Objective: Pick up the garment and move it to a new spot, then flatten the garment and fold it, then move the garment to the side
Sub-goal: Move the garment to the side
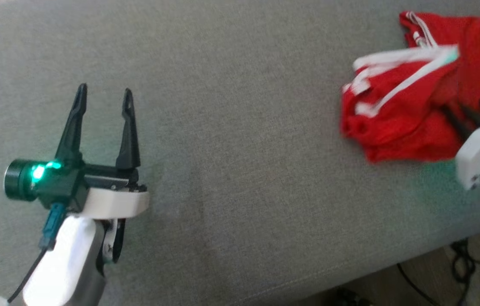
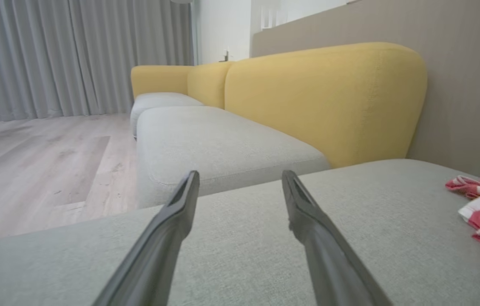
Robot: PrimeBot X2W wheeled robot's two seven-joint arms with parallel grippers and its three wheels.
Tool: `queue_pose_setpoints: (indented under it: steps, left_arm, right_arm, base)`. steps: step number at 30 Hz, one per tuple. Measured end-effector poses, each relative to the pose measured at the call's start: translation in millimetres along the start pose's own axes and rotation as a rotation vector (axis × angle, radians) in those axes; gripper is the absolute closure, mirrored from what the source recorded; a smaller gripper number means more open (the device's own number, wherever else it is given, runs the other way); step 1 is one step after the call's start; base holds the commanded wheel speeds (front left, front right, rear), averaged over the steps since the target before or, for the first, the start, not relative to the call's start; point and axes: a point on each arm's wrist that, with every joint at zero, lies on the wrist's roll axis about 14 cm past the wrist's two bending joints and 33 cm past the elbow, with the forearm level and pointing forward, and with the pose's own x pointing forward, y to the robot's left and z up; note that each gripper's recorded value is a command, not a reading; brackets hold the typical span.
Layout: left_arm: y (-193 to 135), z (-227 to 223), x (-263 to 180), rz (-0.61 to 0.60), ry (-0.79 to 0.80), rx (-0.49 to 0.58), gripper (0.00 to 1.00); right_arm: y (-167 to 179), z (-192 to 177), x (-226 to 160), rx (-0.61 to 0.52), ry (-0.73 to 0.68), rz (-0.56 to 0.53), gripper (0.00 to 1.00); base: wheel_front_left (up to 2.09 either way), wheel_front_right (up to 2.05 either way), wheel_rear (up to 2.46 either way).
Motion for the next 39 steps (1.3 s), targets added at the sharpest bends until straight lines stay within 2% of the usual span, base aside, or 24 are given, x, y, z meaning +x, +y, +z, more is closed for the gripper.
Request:
queue_pose_setpoints:
  steps: [9, 13, 14, 15, 16, 19, 24, 30, 36, 39]
  left_arm:
    - [-11.2, -31.9, 28.4, -0.057, 0.040, -0.044, 0.00]
    - [-5.4, -39.0, 38.0, -0.054, 0.038, -0.038, 0.00]
    - [-2.7, -40.9, 39.7, -0.049, 0.039, -0.034, 0.00]
    - [0.1, -42.6, 40.8, -0.042, 0.037, -0.034, 0.00]
    - [3.3, -45.8, 41.1, -0.035, 0.043, -0.031, 0.00]
    - [8.9, -51.7, 40.3, -0.022, 0.057, -0.027, 0.00]
    - [12.0, -55.4, 37.2, -0.015, 0.066, -0.024, 0.00]
    - [13.7, -40.8, 34.1, -0.002, 0.041, -0.011, 0.00]
    - [17.9, -35.6, 6.6, 0.044, 0.071, -0.012, 0.00]
    - [24.8, -29.5, -9.0, 0.083, 0.080, -0.015, 0.00]
  right_arm:
    - [-112.9, -13.5, 14.3, -0.127, 0.140, -0.238, 1.00]
    - [-146.1, -12.5, 23.2, -0.152, 0.160, -0.326, 1.00]
    - [-152.7, -11.8, 25.9, -0.152, 0.160, -0.346, 0.94]
    - [-158.5, -11.3, 28.4, -0.146, 0.159, -0.366, 0.49]
    - [-162.6, -11.4, 31.0, -0.145, 0.159, -0.381, 0.00]
    - [-166.5, -12.9, 36.3, -0.117, 0.148, -0.405, 0.00]
    - [-157.3, -34.4, 39.9, -0.009, 0.159, -0.429, 0.00]
    - [-157.6, -13.9, 31.2, 0.120, -0.027, -0.484, 0.00]
    - [-114.8, 5.8, 25.1, 0.194, -0.188, -0.427, 0.00]
    - [-86.1, 28.2, 18.0, 0.207, -0.296, -0.383, 0.00]
  base:
    - [0.00, 0.00, 0.00]
    - [0.00, 0.00, 0.00]
    - [0.00, 0.00, 0.00]
    - [0.00, 0.00, 0.00]
    - [0.00, 0.00, 0.00]
    - [0.00, 0.00, 0.00]
    - [0.00, 0.00, 0.00]
    - [0.00, 0.00, 0.00]
    - [0.00, 0.00, 0.00]
    - [0.00, 0.00, 0.00]
